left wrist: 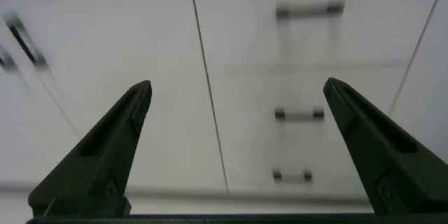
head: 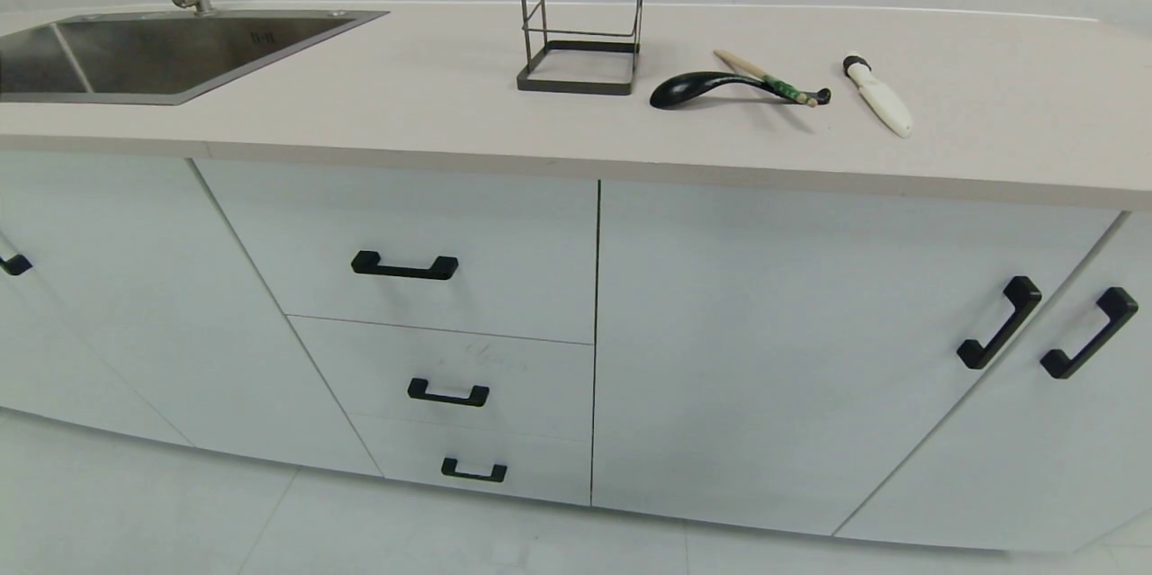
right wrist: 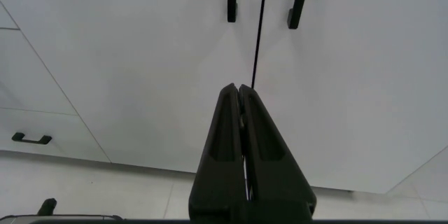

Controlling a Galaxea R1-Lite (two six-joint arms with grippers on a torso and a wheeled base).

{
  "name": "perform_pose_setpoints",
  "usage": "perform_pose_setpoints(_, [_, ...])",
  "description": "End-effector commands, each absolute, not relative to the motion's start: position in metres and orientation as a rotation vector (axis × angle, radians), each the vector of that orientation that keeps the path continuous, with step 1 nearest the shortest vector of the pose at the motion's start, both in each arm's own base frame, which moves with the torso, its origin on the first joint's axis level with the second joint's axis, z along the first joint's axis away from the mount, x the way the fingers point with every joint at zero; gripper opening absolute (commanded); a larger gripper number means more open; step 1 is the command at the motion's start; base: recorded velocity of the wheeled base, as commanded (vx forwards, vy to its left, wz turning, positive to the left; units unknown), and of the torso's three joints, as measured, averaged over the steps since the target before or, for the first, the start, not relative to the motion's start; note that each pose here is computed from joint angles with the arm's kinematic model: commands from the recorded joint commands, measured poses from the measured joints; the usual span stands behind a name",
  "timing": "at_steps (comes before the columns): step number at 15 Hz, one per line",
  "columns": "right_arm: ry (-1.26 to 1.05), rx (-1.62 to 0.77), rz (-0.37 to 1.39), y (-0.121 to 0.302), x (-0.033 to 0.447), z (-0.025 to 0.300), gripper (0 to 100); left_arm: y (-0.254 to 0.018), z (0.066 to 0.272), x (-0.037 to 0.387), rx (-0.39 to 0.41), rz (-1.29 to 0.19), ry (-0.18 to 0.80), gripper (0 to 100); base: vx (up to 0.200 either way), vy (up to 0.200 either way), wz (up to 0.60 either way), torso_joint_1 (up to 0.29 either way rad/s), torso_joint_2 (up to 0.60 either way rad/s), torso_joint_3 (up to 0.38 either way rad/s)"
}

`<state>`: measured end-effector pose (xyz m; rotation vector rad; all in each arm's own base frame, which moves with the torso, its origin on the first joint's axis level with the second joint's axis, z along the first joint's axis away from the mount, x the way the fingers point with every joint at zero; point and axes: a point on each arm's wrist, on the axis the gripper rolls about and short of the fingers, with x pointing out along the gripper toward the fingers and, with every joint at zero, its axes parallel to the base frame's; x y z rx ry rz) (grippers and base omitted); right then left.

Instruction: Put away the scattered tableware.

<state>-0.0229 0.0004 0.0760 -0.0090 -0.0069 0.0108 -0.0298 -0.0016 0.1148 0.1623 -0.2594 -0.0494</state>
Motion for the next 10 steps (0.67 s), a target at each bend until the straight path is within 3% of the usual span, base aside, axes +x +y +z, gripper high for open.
perform_pose_setpoints(1, [-0.006, -0.009, 0.011, 0.0, -0.023, 0.076, 0, -0.004, 0.153, -0.02, 0.319, -0.151, -0.251, 100, 0.0, 0.0, 0.0, 0.0, 0.0, 0.0])
perform_pose_setpoints(2, [-0.006, -0.009, 0.011, 0.0, -0.023, 0.076, 0, -0.005, 0.154, -0.019, 0.332, -0.173, -0.243, 100, 0.0, 0.0, 0.0, 0.0, 0.0, 0.0])
perform_pose_setpoints(5, [-0.006, -0.009, 0.011, 0.0, -0.023, 0.076, 0, -0.008, 0.137, 0.011, 0.502, -0.38, -0.068, 100, 0.0, 0.0, 0.0, 0.0, 0.0, 0.0])
perform_pose_setpoints(10, [-0.006, -0.009, 0.011, 0.0, -0.023, 0.076, 0, -0.011, 0.125, 0.042, 0.807, -0.596, 0.054, 100, 0.0, 0.0, 0.0, 0.0, 0.0, 0.0])
